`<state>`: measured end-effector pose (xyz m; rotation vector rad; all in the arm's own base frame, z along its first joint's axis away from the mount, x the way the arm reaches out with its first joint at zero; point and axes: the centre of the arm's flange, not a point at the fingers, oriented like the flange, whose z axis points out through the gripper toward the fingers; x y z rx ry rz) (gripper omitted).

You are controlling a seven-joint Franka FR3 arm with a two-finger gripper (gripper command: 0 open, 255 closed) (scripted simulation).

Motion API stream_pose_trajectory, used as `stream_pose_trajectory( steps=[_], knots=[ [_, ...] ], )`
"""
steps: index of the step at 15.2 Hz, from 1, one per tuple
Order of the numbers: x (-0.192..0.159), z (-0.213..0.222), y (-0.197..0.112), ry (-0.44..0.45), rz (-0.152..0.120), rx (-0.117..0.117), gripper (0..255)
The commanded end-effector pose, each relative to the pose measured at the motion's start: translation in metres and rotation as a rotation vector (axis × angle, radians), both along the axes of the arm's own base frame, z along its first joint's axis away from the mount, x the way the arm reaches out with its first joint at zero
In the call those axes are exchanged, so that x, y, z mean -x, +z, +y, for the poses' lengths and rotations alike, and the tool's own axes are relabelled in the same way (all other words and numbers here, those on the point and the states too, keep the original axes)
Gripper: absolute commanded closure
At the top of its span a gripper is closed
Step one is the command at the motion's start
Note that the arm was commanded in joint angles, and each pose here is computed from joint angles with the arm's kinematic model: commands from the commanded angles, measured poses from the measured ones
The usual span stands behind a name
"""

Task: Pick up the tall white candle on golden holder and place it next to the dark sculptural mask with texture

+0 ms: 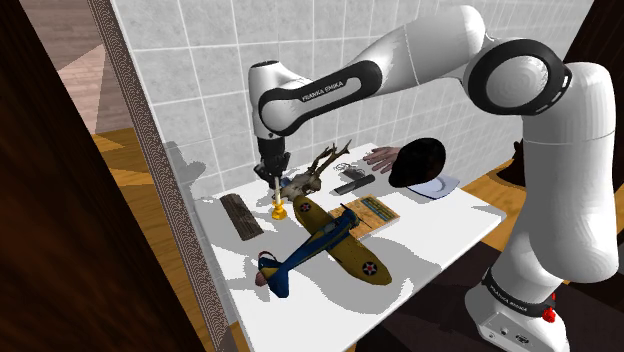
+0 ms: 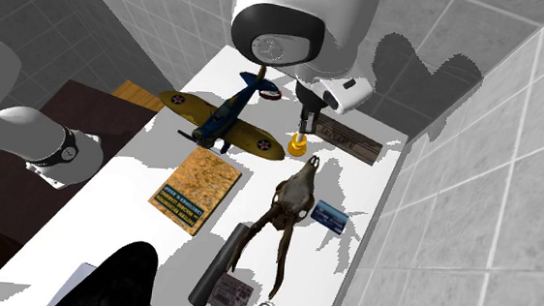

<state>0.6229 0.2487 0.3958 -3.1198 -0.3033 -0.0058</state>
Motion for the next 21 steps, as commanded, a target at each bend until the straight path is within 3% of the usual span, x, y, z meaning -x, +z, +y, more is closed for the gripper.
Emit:
stream_pose_trajectory(
  steps=[1,21],
  knots=[
    [0.0,0.0,0.011,0.0,0.0,0.0,255],
    [0.0,0.0,0.116,0.0,0.0,0.0,255]
  ],
)
